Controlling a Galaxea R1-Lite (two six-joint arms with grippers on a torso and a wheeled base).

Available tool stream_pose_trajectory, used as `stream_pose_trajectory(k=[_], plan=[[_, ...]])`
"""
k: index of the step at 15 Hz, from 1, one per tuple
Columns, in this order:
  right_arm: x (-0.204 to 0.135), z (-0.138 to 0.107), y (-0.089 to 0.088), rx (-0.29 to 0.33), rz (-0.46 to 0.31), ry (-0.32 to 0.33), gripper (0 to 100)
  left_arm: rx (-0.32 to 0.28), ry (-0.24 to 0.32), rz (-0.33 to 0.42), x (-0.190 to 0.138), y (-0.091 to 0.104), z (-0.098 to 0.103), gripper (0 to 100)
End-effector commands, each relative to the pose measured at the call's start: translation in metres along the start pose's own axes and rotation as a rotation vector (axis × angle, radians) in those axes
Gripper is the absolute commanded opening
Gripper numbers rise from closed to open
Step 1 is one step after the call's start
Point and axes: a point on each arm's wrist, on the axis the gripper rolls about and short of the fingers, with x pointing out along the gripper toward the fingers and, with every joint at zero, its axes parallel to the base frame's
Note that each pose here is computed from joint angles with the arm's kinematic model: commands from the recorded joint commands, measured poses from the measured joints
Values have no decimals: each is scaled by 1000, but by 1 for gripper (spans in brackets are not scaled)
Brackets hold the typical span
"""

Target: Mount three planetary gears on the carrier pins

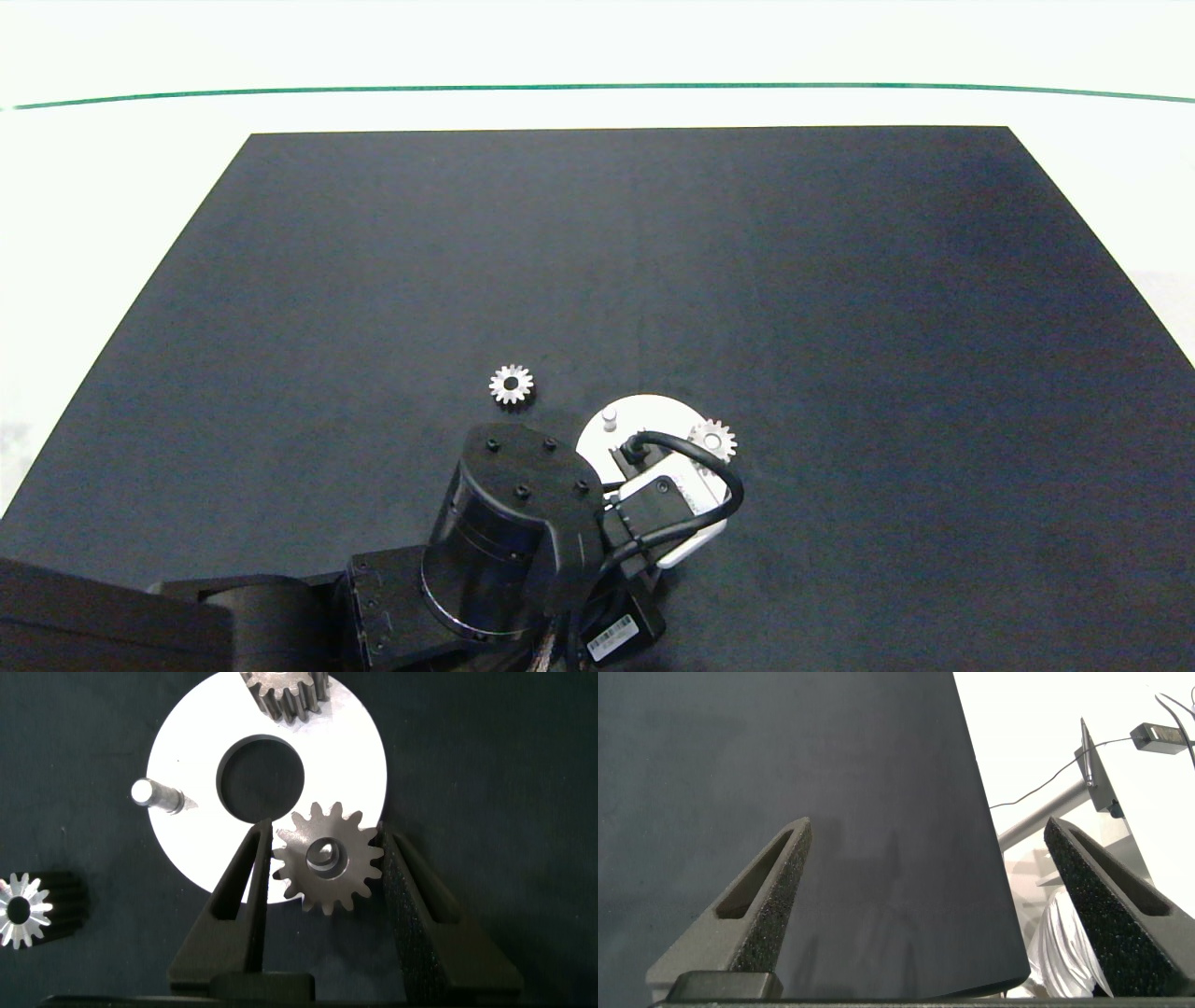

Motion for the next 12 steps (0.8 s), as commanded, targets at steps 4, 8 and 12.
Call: stream_pose_trajectory(k=[4, 8, 12], plan=[[0, 0, 0, -2, -2, 2, 100, -2, 4, 5, 4, 0, -1, 19], [0, -1, 0, -3, -2, 3, 100, -3, 5, 3, 7, 0, 0, 19], [0, -1, 0, -3, 1, 3, 100, -7, 1, 2, 9, -1, -1, 19]])
